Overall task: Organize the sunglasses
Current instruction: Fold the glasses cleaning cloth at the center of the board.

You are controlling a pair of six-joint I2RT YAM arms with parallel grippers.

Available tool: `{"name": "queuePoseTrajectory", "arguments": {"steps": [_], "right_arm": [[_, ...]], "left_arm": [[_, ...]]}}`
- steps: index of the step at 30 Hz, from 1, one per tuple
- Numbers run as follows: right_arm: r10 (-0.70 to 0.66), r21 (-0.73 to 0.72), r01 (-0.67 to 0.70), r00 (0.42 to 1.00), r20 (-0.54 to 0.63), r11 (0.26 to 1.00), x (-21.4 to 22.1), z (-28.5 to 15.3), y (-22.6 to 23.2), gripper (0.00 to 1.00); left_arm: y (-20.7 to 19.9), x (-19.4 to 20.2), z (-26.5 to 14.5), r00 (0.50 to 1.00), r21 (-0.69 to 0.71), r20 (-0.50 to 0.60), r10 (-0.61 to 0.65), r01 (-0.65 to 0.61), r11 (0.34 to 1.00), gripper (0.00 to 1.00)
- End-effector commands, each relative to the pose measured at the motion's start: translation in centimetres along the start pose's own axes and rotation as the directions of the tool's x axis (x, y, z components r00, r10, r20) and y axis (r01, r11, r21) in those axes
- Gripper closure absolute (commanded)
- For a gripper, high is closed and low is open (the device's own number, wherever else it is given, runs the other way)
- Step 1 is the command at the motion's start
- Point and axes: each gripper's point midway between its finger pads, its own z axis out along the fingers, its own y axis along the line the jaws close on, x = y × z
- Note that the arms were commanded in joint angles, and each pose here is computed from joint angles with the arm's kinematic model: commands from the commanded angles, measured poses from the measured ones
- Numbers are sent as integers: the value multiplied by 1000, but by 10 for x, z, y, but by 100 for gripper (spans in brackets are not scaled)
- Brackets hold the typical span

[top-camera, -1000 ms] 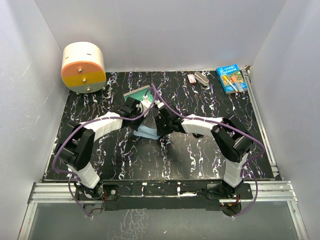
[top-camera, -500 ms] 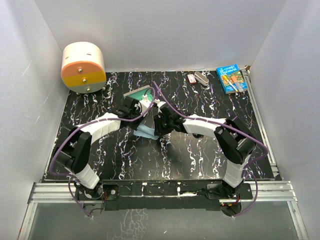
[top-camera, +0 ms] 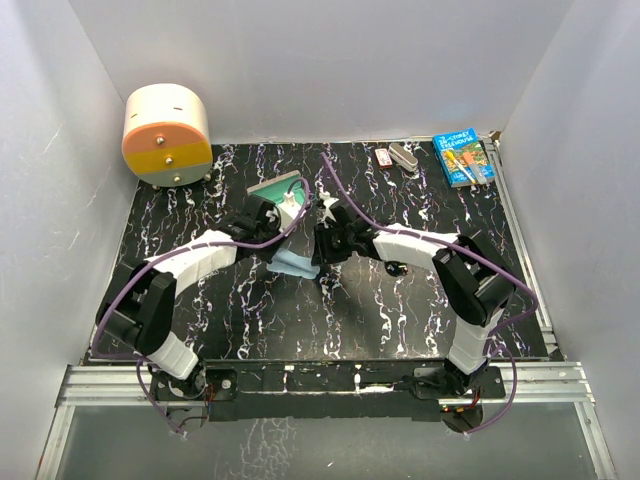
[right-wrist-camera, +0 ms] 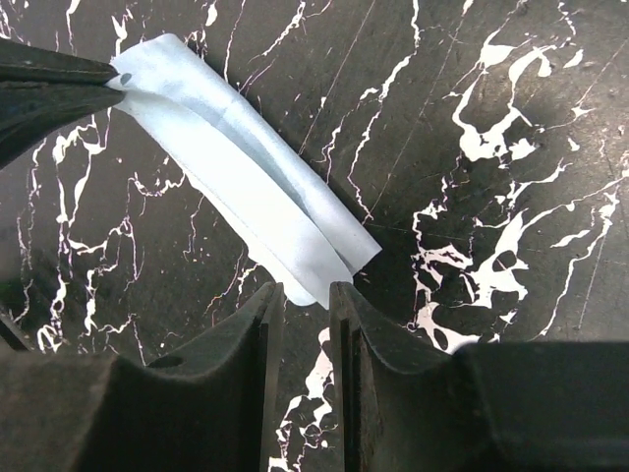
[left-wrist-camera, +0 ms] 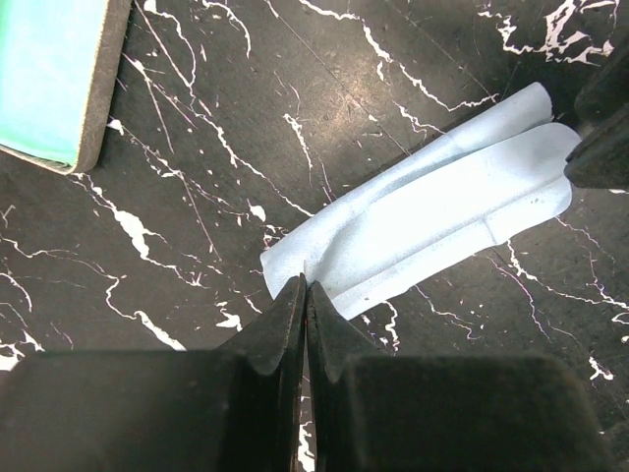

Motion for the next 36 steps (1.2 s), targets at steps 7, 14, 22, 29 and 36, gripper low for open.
{"name": "queuePoseTrajectory", "arguments": {"steps": [7, 14, 22, 29, 36], "right_arm": [[11, -130, -2, 998, 66, 992, -38, 1, 16, 72], [16, -155, -8, 999, 48, 988, -36, 4, 20, 91], [15, -137, -6, 998, 67, 991, -41, -3, 19, 92], [46, -114, -45, 999, 4, 992, -29, 15, 10, 92], [59, -80, -60, 998, -7, 995, -26, 22, 1, 92]], "left_arm": [[-5, -10, -12, 997, 22, 63, 38, -39, 999, 100], [-7, -6, -8, 998, 32, 52, 42, -44, 999, 100], [-8, -5, -5, 998, 39, 49, 36, -38, 999, 100], [-7, -5, -6, 998, 37, 48, 36, -38, 999, 100], [-8, -6, -6, 998, 40, 49, 36, -38, 998, 100]]}}
